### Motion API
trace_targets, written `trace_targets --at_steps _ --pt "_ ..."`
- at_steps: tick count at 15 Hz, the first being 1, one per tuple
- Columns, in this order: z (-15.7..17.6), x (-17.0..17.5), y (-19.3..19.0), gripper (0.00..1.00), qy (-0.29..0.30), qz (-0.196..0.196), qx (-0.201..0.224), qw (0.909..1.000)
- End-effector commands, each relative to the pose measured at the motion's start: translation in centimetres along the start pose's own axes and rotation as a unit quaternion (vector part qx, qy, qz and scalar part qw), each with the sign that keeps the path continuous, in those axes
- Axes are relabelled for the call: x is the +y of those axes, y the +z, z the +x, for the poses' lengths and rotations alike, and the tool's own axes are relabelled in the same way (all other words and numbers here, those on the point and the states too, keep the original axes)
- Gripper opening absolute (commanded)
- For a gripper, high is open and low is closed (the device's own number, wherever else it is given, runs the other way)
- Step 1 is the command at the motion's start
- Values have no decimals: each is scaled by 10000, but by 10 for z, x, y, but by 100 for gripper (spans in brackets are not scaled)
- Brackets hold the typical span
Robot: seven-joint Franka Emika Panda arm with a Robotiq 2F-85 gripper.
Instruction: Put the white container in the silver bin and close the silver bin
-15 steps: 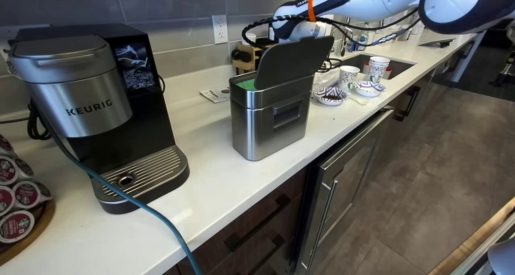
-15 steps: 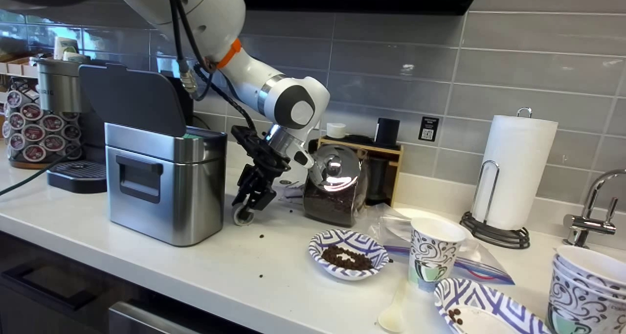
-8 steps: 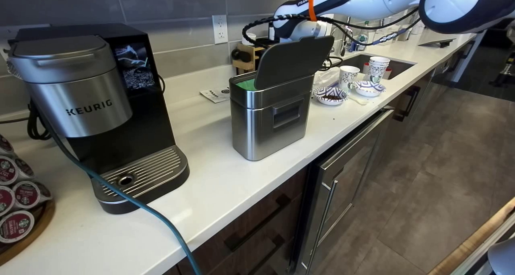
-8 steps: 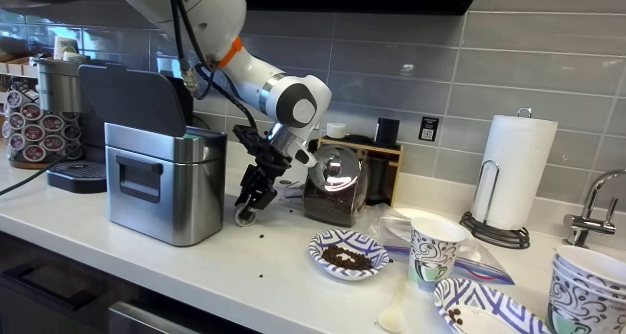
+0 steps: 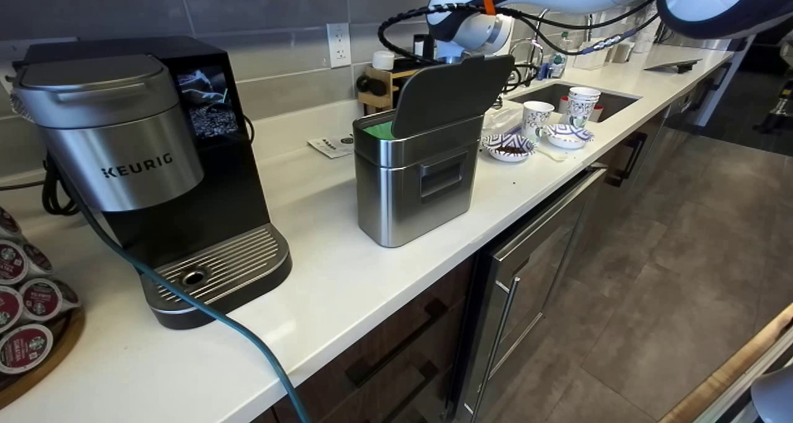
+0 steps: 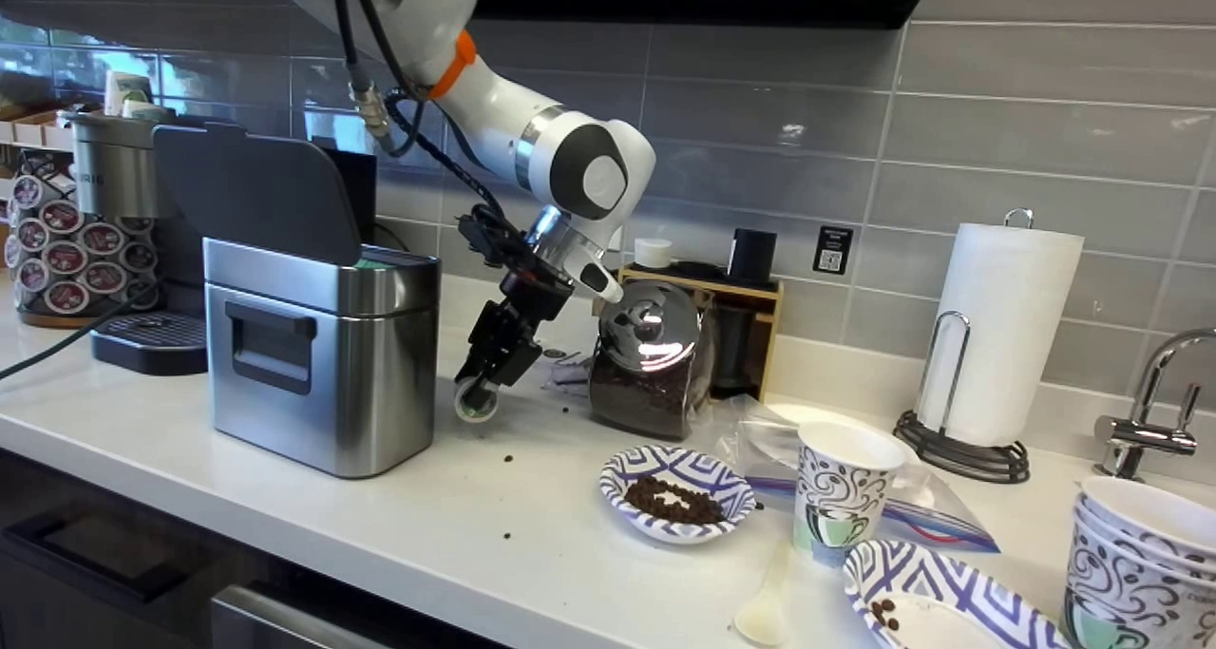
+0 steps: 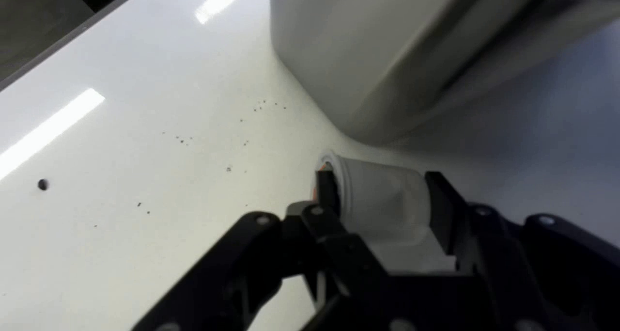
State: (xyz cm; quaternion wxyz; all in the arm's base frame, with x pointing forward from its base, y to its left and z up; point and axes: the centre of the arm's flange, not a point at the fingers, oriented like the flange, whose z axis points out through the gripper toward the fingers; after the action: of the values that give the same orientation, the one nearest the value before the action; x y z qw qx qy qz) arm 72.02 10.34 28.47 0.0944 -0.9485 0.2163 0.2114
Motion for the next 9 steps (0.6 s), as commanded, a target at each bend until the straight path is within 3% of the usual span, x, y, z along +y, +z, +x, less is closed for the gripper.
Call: trace_targets --at_steps 1,9 --pt "-15 18 -20 24 77 -128 97 9998" --pt "-47 45 -72 24 -344 -100 147 9992"
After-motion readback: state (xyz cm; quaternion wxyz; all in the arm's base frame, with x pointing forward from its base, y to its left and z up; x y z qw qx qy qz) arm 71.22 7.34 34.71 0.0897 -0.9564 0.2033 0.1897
